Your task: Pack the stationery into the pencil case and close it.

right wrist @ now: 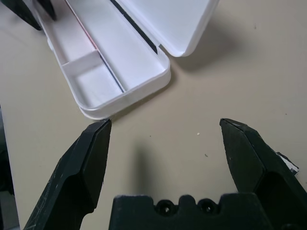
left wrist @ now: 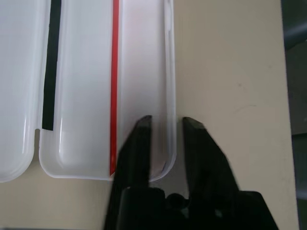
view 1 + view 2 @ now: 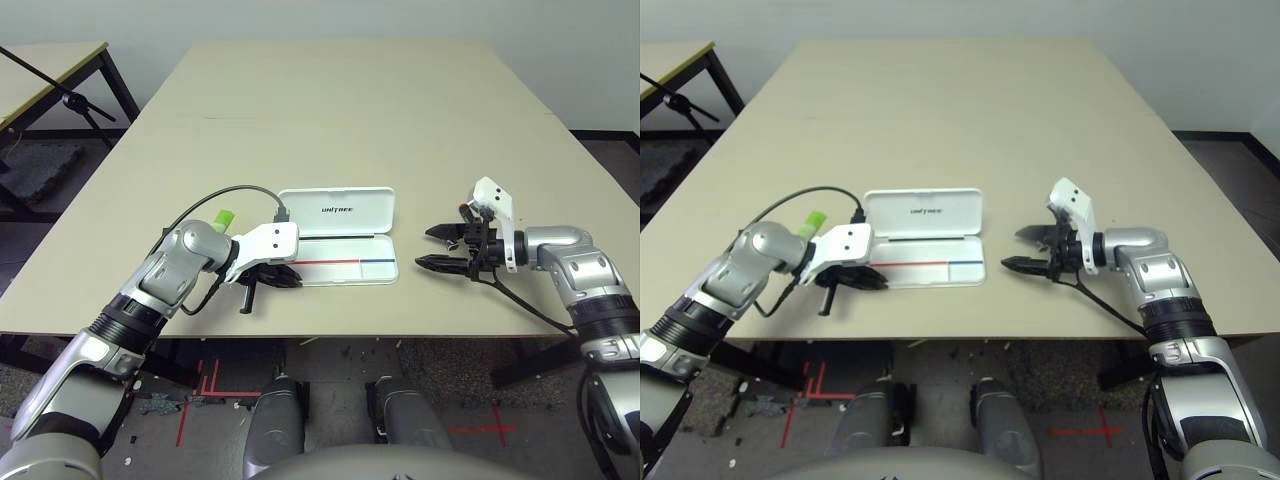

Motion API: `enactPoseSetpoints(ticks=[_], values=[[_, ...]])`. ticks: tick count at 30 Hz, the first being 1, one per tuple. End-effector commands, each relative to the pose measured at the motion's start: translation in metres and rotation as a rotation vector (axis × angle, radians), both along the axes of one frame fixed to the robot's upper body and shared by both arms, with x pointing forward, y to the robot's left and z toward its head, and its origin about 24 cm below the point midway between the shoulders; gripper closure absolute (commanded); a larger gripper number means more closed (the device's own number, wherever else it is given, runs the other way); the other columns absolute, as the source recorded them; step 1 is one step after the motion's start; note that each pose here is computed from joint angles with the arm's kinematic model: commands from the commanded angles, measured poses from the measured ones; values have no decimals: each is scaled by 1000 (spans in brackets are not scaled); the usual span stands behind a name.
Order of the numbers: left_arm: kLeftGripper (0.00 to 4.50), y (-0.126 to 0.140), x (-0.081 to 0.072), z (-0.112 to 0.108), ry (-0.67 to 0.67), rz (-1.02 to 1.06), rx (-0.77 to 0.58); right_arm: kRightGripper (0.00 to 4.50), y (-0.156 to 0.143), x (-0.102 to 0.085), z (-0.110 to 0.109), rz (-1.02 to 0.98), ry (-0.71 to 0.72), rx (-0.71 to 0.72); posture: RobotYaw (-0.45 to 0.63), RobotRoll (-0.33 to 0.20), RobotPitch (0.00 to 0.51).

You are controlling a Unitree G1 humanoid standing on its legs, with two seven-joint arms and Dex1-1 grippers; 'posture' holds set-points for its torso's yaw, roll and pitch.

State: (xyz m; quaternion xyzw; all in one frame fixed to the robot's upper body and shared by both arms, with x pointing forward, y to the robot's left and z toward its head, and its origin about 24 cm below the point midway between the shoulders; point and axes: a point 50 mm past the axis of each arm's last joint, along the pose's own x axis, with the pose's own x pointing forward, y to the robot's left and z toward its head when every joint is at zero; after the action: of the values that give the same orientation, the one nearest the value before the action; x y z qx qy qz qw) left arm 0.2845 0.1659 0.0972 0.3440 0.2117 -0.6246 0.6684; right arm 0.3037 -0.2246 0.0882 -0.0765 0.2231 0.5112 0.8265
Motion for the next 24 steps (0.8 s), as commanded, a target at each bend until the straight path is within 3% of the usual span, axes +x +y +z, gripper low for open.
enactPoseSetpoints(ticks=[1,6,15,17,24], values=[[1897,2,-3,3,-11,6,7,0,0,-3,-4,8,3,-21,-25,0,52],[33,-5,-14,24,-57,-47,-44,0,-1,-3,-5,2,12,-11,-22,0,50],[33,0,-21,63,-139,-40,-111,0,-2,2,7,6,-20,8,-15,0,41],[33,3,-21,69,-152,-25,-128,0,-2,5,14,-12,-41,66,-15,0,41],[33,5,-20,70,-154,-7,-144,0,0,22,40,-187,-135,218,-24,0,35]])
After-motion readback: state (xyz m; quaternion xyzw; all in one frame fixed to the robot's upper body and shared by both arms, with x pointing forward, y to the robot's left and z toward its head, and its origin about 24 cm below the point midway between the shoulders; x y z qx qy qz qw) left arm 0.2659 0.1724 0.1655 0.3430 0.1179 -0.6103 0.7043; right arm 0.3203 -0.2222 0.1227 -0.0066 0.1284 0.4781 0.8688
